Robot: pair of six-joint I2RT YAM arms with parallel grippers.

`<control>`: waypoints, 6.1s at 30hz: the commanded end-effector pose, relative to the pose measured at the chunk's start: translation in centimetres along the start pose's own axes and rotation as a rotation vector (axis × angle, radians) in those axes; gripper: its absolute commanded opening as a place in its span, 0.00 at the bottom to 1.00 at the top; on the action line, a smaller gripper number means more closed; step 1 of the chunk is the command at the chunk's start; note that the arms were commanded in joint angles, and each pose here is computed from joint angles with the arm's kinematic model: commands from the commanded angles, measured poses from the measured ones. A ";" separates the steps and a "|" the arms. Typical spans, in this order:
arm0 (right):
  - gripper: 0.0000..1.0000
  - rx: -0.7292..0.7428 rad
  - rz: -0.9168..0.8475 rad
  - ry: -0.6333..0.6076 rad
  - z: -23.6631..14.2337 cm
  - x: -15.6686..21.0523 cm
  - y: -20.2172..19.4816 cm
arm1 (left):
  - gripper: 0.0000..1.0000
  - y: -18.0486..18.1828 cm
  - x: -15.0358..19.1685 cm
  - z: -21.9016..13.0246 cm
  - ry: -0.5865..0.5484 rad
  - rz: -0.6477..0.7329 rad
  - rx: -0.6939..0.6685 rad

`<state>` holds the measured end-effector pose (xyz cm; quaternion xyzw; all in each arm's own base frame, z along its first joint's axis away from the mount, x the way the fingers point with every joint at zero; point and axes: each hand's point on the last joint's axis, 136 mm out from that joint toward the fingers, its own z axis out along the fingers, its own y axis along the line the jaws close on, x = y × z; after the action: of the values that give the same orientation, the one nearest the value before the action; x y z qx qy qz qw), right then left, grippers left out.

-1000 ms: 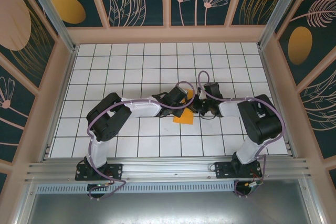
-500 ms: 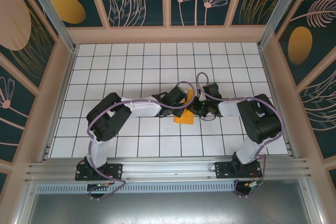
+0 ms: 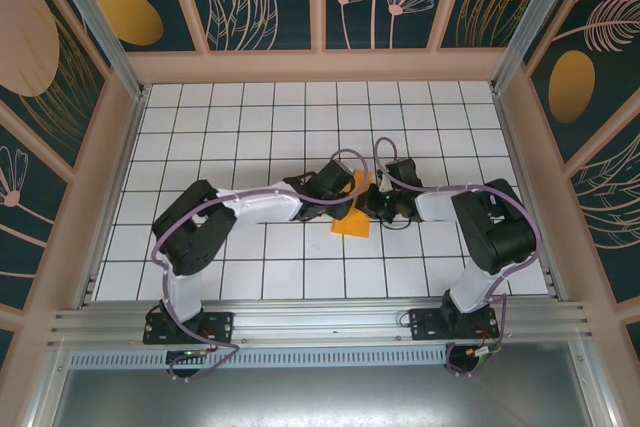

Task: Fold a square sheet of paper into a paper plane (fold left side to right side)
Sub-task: Fold the triangle a second time at the center of the table.

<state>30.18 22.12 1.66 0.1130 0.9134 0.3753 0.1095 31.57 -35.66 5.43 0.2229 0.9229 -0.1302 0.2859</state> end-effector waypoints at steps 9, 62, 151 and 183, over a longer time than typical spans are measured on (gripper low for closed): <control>0.00 0.106 0.020 0.034 0.5 1.1 -2.8 | 0.35 -3.9 0.8 -4.2 0.014 -0.157 0.321; 0.00 0.049 -0.049 0.019 -0.1 0.5 -0.7 | 0.20 -1.4 9.0 2.0 0.224 -0.261 0.298; 0.00 0.051 -0.156 -0.188 -4.5 -4.1 0.7 | 0.11 -0.1 10.9 2.2 0.244 -0.259 0.238; 0.00 0.146 -0.053 0.044 1.0 1.2 -2.0 | 0.14 -4.2 6.0 -2.2 0.142 -0.277 0.481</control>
<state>30.12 22.89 1.69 0.0761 0.9270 0.3477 0.1178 25.11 -36.13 4.39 0.1631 0.9104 -0.3447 0.1604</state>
